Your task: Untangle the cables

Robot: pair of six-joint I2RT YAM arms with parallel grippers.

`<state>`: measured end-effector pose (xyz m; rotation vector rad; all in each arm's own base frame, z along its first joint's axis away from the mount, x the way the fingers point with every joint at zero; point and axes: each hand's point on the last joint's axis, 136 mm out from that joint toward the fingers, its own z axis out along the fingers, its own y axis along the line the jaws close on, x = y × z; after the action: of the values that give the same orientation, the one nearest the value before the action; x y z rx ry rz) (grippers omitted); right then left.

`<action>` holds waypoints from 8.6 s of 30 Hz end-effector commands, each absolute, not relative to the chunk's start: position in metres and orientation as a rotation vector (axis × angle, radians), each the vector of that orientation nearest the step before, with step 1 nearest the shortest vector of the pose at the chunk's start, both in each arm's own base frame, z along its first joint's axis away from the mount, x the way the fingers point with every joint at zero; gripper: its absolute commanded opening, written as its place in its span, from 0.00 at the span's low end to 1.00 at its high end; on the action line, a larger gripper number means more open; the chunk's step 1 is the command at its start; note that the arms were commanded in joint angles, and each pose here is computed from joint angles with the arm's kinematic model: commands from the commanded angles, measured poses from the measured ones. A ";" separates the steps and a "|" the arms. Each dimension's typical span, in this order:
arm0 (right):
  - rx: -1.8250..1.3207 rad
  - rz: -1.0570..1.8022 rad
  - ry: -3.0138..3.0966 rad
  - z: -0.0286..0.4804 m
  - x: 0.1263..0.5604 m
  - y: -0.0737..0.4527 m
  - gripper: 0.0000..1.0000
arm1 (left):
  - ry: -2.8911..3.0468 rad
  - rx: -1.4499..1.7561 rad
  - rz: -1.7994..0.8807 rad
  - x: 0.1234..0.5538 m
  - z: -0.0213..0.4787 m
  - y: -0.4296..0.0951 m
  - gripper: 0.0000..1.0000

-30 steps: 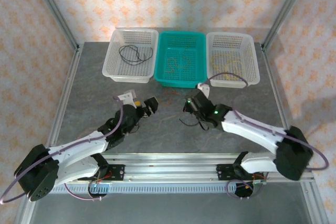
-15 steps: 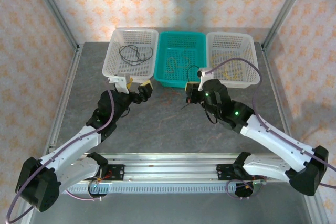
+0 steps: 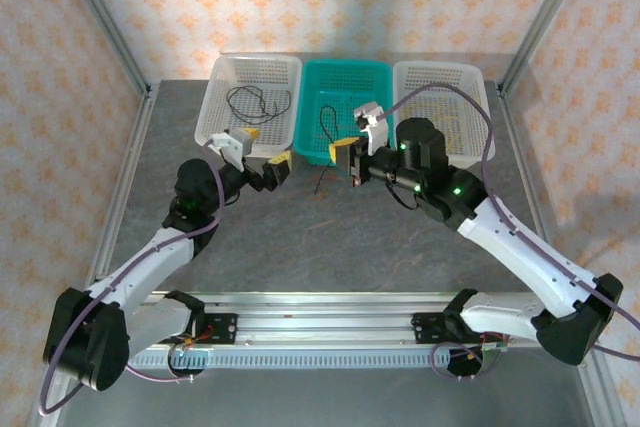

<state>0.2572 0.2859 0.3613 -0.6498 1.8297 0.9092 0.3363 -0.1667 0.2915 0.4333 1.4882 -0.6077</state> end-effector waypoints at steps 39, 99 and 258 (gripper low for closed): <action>-0.939 1.156 1.554 0.416 0.197 0.300 0.00 | 1.121 0.669 -0.980 0.324 0.362 -0.229 0.23; -0.168 0.651 1.988 0.267 0.427 0.354 0.78 | 1.888 -0.393 0.177 0.609 0.259 0.001 0.00; -0.156 0.740 2.058 0.268 0.279 0.211 0.00 | 1.833 0.290 -1.213 0.329 0.221 -0.291 0.97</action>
<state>0.2863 0.2109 0.2534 -0.1055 2.0622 0.7238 0.3314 -0.2749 0.1935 0.2017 1.9331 -1.1157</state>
